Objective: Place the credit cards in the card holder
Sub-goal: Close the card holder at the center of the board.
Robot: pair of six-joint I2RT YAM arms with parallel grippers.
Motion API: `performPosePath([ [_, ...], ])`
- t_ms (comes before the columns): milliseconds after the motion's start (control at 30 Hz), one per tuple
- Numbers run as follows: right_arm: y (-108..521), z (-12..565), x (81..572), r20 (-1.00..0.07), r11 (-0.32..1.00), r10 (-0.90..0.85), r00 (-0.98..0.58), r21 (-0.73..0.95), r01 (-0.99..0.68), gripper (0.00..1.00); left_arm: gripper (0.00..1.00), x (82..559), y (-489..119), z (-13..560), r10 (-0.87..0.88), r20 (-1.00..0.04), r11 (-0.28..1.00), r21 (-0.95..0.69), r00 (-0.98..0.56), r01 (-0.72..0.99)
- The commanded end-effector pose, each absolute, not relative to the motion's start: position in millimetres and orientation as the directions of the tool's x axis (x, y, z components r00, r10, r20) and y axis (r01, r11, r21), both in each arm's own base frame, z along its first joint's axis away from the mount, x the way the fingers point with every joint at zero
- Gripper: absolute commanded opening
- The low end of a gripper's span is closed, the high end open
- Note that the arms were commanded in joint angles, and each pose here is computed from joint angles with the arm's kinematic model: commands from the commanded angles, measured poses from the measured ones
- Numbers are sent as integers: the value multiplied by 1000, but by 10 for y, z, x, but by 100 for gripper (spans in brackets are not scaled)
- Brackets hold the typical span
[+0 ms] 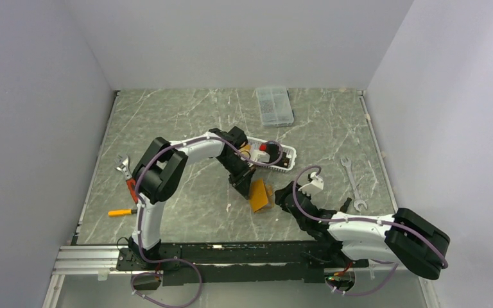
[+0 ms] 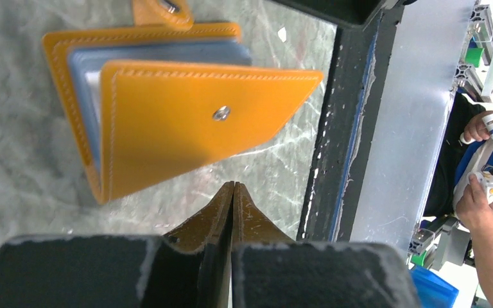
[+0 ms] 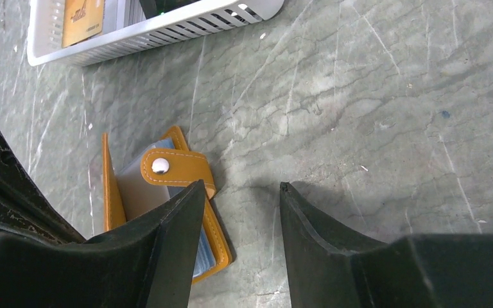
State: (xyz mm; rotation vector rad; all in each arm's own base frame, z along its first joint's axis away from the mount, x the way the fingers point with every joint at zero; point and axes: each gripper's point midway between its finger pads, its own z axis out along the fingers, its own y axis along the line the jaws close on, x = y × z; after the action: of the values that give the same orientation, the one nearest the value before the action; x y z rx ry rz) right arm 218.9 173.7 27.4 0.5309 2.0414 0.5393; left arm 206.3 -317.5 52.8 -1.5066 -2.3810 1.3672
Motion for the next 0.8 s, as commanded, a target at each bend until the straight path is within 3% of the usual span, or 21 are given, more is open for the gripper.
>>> performPosePath([
  [0,1778,333,2165,-654,799,569,-499,582,149,50,8,2137,-3434,708,702,-479,93,-671,-527,735],
  [367,1683,502,2180,-641,771,595,-485,626,120,54,8,2344,-3526,465,733,-446,179,-602,-514,778],
  [533,1758,621,2264,-680,799,547,-489,597,63,65,7,2335,-3454,284,762,-416,202,-575,-496,793],
  [767,1985,649,2388,-730,856,431,-531,518,-17,68,7,2366,-3424,197,778,-388,224,-563,-494,796],
])
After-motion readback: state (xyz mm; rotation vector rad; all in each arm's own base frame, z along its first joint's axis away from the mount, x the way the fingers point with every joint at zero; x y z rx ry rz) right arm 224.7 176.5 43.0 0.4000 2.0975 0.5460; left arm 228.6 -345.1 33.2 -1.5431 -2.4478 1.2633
